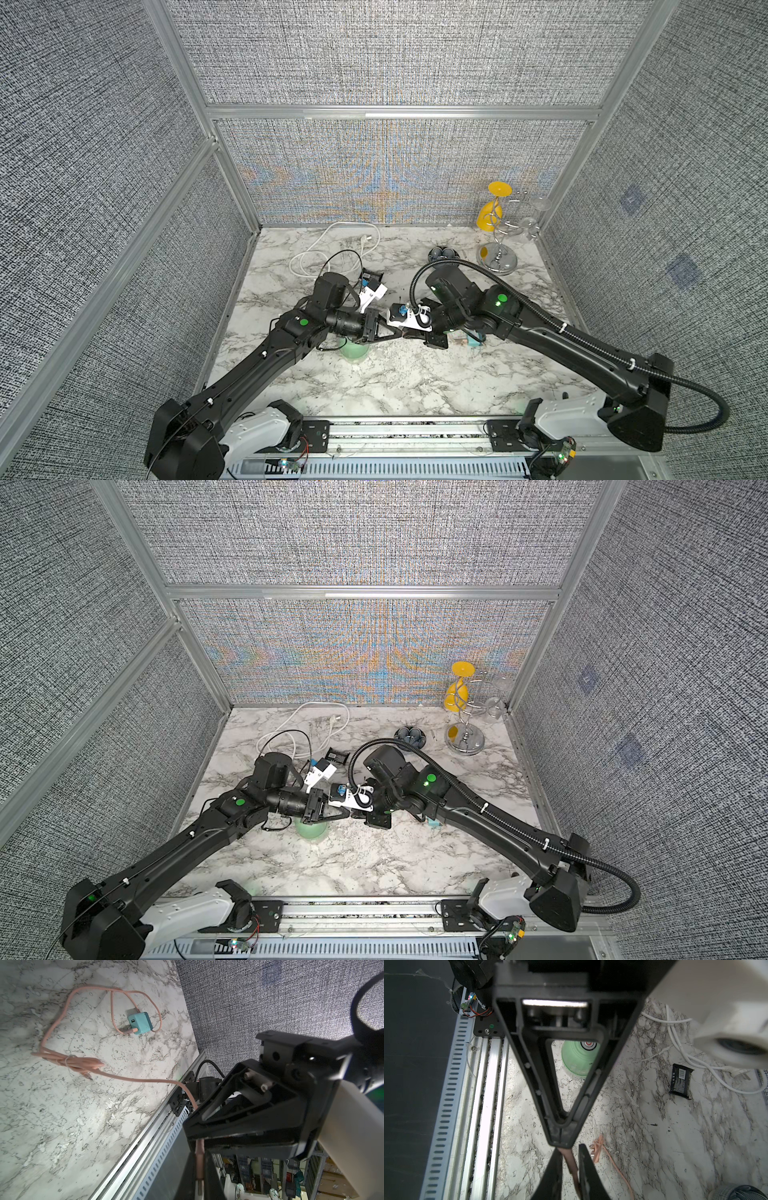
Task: Charge the cordless meat grinders
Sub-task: Pick up the charging cable from the center of the board, then pick up the cordless meat grinder at the center of the board.
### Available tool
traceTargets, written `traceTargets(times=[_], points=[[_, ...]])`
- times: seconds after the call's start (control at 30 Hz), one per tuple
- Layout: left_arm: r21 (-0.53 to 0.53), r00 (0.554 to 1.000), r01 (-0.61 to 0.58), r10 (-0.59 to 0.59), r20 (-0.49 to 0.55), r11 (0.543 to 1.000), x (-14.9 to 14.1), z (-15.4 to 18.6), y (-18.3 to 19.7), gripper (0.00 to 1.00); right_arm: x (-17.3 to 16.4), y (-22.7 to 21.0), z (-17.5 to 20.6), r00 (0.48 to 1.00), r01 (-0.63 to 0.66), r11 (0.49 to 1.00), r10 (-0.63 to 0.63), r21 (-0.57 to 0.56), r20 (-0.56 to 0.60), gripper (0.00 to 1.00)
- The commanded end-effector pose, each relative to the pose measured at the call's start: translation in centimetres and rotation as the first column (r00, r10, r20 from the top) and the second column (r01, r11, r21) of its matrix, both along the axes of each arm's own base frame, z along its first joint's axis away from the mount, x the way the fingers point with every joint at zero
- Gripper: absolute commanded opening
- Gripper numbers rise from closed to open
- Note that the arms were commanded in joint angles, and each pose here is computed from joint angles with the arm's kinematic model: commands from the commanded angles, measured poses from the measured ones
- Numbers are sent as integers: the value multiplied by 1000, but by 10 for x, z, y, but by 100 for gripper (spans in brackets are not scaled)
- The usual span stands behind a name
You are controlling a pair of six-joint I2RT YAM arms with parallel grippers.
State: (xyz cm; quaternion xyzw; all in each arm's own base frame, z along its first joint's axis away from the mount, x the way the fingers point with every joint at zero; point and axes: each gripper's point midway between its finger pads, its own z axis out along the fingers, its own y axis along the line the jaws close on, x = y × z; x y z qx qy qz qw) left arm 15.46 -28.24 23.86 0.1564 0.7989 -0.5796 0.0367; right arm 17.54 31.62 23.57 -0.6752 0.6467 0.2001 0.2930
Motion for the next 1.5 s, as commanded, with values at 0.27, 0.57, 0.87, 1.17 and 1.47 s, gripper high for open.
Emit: traceTargets(times=[0.27,0.57,0.87,1.17,1.47], points=[[20,1000,-11,11,15,1000,5,-2,2,40,-3,-2,3,1000,8,1000,-8,2,-15,0],[163,936,-327,296,189,931,44,-16,59,54,-9,-13,-16,995,76,997,-77,-11,-71,0],[130,612,-664,436,660,736,44,-19,140,74,-12,-15,-22,958,238,968,-221,74,-183,0],[274,682,-662,408,607,698,16,-74,132,99,-4,-13,-28,889,392,917,-357,75,-287,0],[281,664,-677,401,631,680,13,-116,125,99,-2,-9,-53,835,436,900,-412,-17,-364,0]])
